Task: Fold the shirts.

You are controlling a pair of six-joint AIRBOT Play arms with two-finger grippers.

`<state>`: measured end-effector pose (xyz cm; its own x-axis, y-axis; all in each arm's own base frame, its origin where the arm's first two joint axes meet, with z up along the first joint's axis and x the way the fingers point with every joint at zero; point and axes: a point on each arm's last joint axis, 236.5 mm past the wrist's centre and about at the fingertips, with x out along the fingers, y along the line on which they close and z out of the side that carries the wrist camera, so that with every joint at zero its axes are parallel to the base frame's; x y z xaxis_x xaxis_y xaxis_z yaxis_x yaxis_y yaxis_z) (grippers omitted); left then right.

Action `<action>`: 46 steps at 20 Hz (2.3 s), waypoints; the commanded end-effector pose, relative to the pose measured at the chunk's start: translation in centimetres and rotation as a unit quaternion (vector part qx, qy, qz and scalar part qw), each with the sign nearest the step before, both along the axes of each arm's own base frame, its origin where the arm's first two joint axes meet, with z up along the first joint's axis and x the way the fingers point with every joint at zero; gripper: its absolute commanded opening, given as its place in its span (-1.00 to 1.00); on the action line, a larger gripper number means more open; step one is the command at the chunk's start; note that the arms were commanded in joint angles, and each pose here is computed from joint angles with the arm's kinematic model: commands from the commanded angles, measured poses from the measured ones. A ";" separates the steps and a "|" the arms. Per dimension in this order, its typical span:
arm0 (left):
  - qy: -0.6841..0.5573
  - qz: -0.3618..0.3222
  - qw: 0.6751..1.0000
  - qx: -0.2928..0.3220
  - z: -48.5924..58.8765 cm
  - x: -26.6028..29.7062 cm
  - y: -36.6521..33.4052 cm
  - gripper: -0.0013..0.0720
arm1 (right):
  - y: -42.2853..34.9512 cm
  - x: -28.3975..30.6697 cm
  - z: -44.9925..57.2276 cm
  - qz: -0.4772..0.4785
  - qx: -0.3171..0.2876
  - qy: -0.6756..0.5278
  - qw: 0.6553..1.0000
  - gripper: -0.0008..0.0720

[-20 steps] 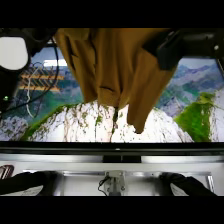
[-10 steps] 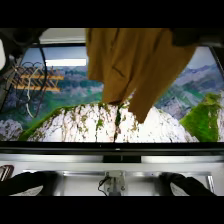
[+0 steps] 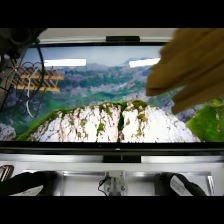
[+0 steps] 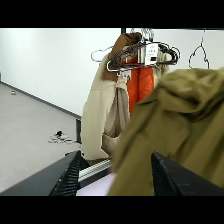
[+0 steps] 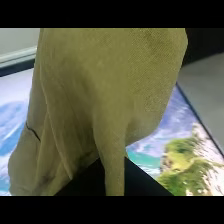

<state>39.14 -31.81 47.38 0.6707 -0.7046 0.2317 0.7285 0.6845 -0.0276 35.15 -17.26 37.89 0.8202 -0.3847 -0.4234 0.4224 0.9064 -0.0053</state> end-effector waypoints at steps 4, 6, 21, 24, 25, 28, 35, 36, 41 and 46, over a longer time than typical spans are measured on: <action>0.000 0.009 1.000 0.001 0.0 0.5 0.8 0.53 | -14.2 -10.4 0.3 -0.223 -0.014 -0.005 0.975 -0.86; 0.004 0.005 1.000 0.007 -0.2 0.4 0.8 0.52 | -17.2 -12.7 -0.1 -0.267 -0.013 -0.005 0.964 -0.86; -0.011 0.001 1.000 0.014 2.2 -2.6 3.1 0.51 | -30.8 -20.4 -2.1 -0.399 -0.050 -0.042 0.915 -0.86; 0.004 -0.007 1.000 -0.009 2.8 -3.2 3.4 0.51 | -32.4 -22.3 -1.2 -0.419 -0.072 -0.061 0.903 -0.86; 0.012 -0.010 1.000 -0.016 2.8 -3.3 3.4 0.51 | -32.8 -22.8 -0.8 -0.424 -0.079 -0.068 0.899 -0.86; 0.020 -0.019 1.000 -0.009 2.6 -3.9 3.2 0.51 | -33.9 -24.0 -0.6 -0.438 -0.080 -0.092 0.891 -0.86; 0.051 -0.032 0.998 -0.030 2.3 -4.1 3.1 0.51 | -35.9 -24.0 0.2 -0.442 -0.104 -0.128 0.882 -0.86; 0.054 -0.033 0.998 -0.032 2.3 -4.1 3.1 0.51 | -36.2 -24.0 0.4 -0.443 -0.106 -0.138 0.879 -0.86; 0.070 -0.040 0.996 -0.046 2.3 -4.2 2.9 0.51 | -37.7 -23.6 1.8 -0.443 -0.121 -0.191 0.868 -0.86; 0.077 -0.048 0.995 -0.038 1.8 -4.6 2.4 0.51 | -38.8 -23.0 5.1 -0.427 -0.152 -0.251 0.856 -0.86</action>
